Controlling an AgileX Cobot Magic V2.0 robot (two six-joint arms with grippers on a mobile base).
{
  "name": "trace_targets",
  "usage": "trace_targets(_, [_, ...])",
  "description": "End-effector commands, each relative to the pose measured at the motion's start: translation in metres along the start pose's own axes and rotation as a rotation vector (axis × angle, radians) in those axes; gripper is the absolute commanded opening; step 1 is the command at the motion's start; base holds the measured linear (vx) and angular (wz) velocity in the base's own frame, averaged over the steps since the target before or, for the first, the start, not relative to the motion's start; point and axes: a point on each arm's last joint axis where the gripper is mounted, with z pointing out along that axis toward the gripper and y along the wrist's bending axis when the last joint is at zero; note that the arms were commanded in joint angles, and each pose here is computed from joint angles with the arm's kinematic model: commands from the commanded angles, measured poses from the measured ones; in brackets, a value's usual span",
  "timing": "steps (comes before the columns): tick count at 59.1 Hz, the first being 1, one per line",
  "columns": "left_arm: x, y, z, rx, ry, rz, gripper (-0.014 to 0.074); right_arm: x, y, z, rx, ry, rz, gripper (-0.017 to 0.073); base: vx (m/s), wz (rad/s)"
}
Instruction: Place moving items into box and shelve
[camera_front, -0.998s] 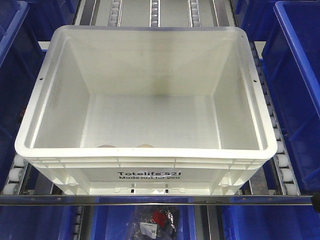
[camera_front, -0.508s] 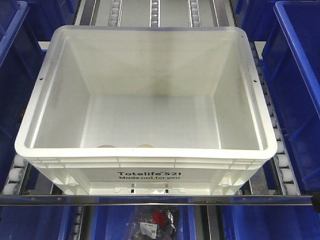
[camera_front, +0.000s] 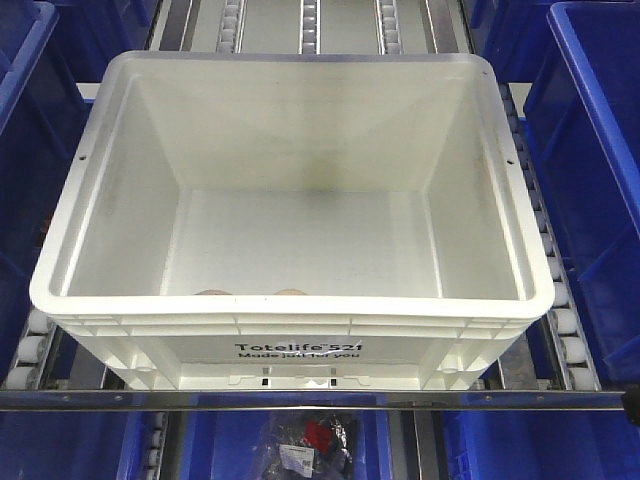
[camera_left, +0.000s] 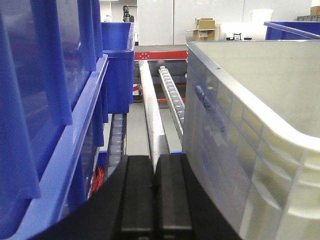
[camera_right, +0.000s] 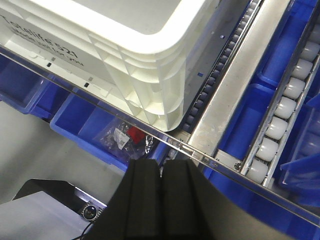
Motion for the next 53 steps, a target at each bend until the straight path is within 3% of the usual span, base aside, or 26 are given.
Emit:
trace_targets(1, [0.0009, 0.0004, -0.0005, -0.006, -0.074, -0.01, 0.0014, -0.0105, -0.0012, -0.0042, 0.008, -0.073, -0.004, -0.0015, 0.0, 0.0])
trace_targets(44, [0.0006, 0.0004, -0.0005, -0.006, -0.074, -0.009, 0.0014, -0.0107, -0.0012, -0.0043, 0.008, -0.074, -0.004, -0.0015, 0.0, 0.0])
trace_targets(53, [0.0006, 0.0004, -0.0005, -0.006, -0.074, -0.009, 0.0014, -0.0089, -0.0027, -0.0112, 0.034, -0.135, 0.048, -0.0015, 0.0, 0.0])
